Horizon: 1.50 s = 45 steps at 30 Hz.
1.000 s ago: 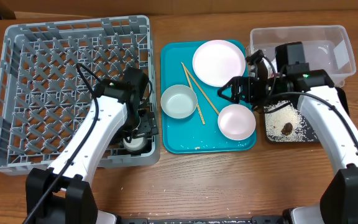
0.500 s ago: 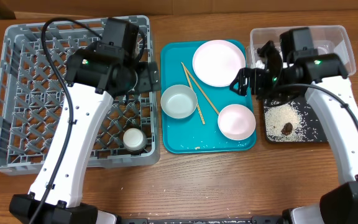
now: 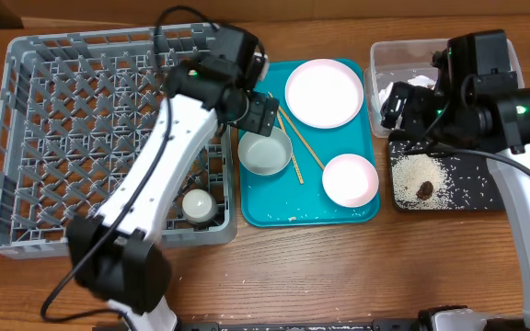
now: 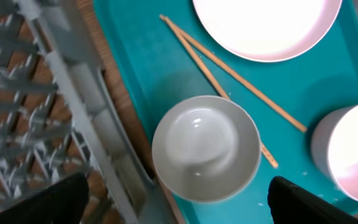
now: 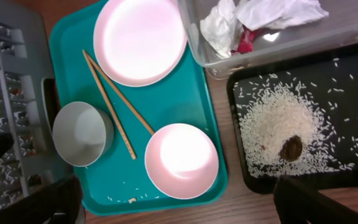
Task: Sort waste into correct bins and load items into the dishwasher
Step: 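Move left gripper over the grey bowl on the teal tray, then lower left gripper and grasp the grey bowl's rim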
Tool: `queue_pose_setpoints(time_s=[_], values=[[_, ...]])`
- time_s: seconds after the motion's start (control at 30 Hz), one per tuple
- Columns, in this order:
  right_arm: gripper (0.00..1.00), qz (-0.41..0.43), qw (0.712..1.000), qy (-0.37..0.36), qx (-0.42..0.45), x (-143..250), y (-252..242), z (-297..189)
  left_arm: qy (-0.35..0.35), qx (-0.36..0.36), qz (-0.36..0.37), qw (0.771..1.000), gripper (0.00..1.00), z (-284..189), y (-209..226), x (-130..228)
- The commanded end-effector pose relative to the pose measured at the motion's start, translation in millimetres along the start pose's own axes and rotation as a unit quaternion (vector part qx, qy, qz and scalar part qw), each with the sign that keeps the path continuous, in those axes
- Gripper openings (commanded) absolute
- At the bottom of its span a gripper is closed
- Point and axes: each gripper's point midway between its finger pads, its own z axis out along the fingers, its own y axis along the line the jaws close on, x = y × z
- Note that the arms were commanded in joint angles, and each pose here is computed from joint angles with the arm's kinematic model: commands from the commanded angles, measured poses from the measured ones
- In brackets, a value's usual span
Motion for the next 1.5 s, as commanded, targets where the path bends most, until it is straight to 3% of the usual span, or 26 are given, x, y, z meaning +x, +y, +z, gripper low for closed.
queue_pose_setpoints(time_s=[0.0,0.33,1.13,1.47], values=[[1.00,0.004,1.000,-0.013,0.008,-4.9,-1.8,-6.2,0.018,0.007,0.068,0.998,0.93,29.7,-4.4,1.2],[1.00,0.004,1.000,-0.013,0.008,-4.6,-1.9,-6.2,0.047,0.049,0.122,0.990,0.86,74.8,-16.5,9.3],[1.00,0.004,1.000,-0.011,0.009,-3.7,-2.3,-6.1,0.040,0.051,0.204,0.977,0.79,83.2,-16.0,8.4],[1.00,0.004,1.000,-0.011,0.009,-3.8,-2.4,-6.1,0.086,0.061,0.207,0.973,0.77,116.6,-15.2,29.0]])
